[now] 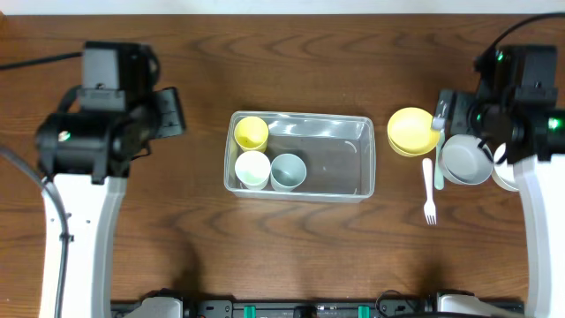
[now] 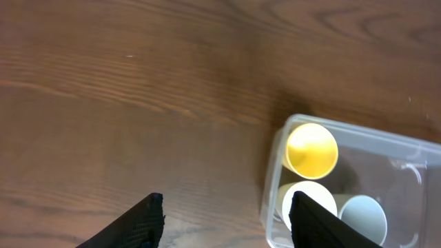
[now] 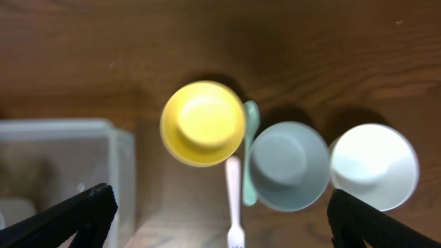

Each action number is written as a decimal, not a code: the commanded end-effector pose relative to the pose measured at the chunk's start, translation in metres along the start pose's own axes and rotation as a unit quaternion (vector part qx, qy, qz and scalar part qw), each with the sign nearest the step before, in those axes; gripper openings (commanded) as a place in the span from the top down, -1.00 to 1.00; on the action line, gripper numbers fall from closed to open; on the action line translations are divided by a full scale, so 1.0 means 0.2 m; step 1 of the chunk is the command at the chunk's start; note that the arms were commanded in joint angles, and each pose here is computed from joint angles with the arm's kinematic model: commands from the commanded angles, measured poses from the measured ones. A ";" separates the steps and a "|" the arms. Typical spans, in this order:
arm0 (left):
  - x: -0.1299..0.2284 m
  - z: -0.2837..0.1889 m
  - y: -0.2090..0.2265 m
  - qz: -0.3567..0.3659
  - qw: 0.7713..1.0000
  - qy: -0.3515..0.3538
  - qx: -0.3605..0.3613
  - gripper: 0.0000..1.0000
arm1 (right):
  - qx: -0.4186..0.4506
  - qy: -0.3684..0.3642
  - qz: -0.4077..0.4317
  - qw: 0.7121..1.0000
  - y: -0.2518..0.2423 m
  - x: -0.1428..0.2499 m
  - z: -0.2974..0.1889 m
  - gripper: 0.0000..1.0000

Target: Pack container

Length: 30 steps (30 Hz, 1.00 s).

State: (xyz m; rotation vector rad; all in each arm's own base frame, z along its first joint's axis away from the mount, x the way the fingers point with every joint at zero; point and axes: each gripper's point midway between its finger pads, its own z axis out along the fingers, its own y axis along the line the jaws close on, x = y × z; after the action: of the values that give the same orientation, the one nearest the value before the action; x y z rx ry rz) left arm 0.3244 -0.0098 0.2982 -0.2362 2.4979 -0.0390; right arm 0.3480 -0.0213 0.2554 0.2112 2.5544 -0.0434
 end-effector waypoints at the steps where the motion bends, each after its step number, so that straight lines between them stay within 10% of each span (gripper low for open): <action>1: -0.02 -0.04 0.05 -0.031 0.999 -0.011 -0.010 -0.21 | 0.021 0.056 -0.003 0.998 -0.04 0.00 0.22 -0.99; 23: 0.01 0.01 0.06 -0.030 0.999 0.015 -0.016 -0.22 | 0.034 0.248 -0.038 0.967 -0.06 0.24 1.18 -0.98; 30: 0.02 0.01 0.06 -0.030 0.999 0.017 -0.017 -0.22 | 0.031 0.262 -0.038 0.964 -0.05 0.28 1.22 -0.32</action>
State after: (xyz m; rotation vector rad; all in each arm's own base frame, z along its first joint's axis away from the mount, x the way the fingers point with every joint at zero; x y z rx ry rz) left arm 0.3200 -0.0018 0.2920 -0.2977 2.5287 -0.0317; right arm 0.4241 -0.0401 0.0135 0.1677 3.1200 -0.1091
